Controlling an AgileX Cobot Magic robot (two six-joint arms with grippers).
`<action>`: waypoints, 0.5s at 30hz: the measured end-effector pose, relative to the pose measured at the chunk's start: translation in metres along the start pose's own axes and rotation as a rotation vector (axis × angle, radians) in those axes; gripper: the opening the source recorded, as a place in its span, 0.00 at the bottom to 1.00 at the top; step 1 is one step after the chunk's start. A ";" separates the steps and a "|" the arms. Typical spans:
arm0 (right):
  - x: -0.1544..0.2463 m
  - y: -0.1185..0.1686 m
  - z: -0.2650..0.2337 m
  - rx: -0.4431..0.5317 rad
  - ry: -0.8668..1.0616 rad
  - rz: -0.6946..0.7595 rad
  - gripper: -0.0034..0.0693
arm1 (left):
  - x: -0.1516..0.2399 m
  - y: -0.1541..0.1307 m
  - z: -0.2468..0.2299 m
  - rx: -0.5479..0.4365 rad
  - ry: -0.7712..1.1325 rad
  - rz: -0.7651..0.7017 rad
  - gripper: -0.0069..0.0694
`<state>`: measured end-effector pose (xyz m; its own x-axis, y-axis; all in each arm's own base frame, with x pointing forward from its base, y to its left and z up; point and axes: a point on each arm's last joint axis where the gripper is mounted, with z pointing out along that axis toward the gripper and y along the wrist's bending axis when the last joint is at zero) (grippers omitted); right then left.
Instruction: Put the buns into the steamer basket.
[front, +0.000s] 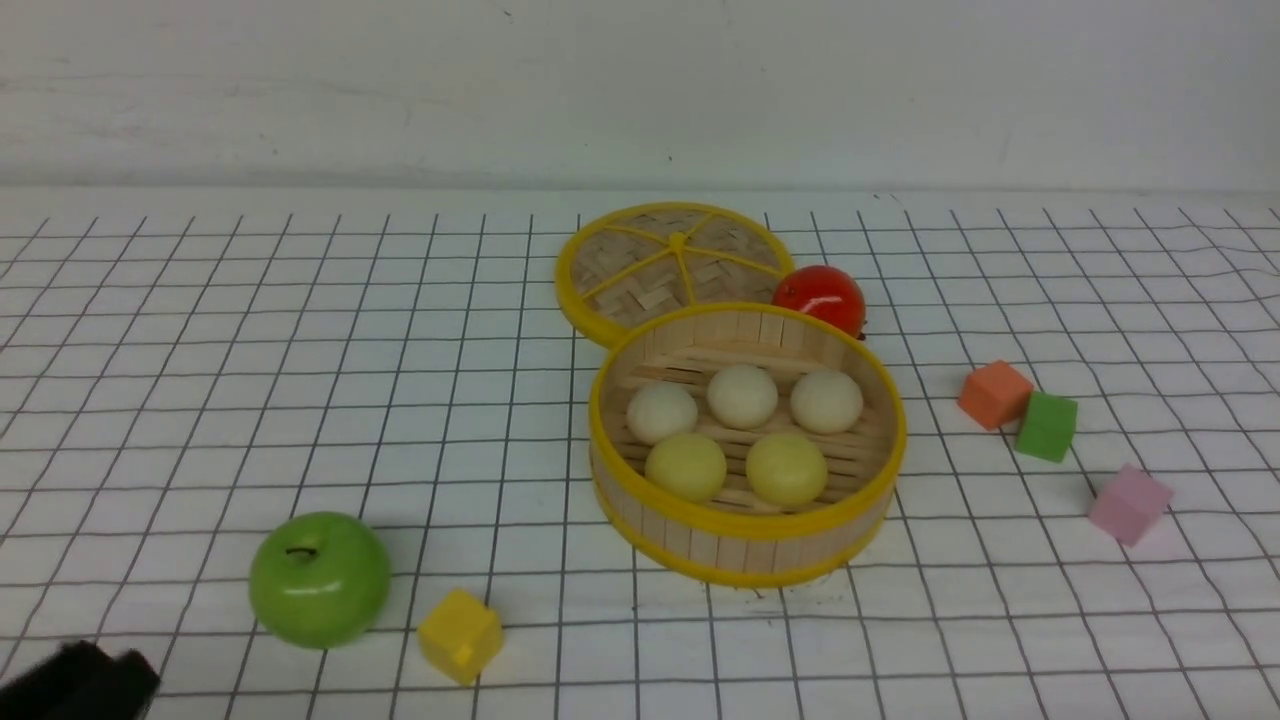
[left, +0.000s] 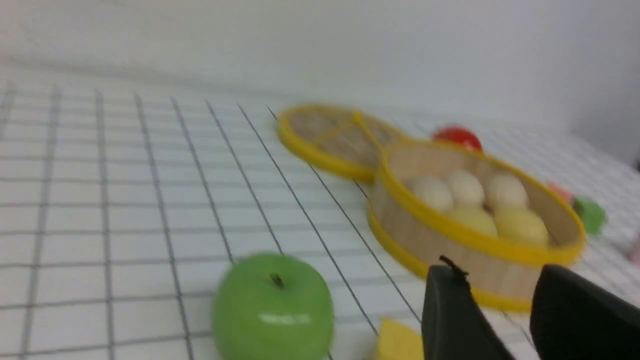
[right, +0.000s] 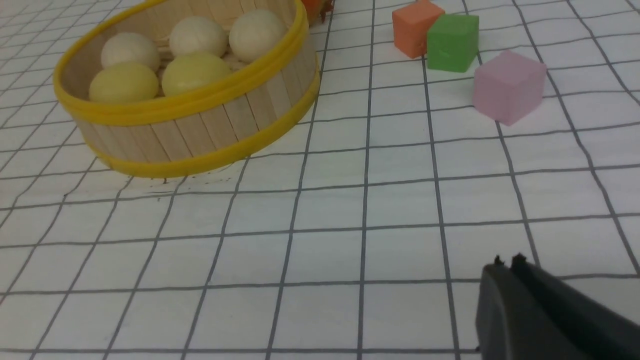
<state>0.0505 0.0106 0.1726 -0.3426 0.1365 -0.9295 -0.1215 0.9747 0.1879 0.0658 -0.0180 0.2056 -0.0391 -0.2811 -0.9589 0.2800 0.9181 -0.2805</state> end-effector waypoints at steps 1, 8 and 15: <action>0.000 0.000 0.000 0.000 0.000 0.000 0.04 | -0.003 0.005 -0.002 -0.069 -0.045 -0.050 0.40; 0.000 0.000 0.000 0.000 0.000 0.000 0.05 | 0.009 0.012 -0.013 -0.214 0.030 -0.071 0.22; 0.000 0.000 0.000 0.000 0.000 0.000 0.06 | 0.032 0.017 -0.018 -0.273 0.290 -0.030 0.07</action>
<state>0.0505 0.0106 0.1726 -0.3425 0.1361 -0.9296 -0.1215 0.9747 0.1875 0.0521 -0.0068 0.1692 -0.3234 -0.2537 -0.9116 0.0113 0.9623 -0.2719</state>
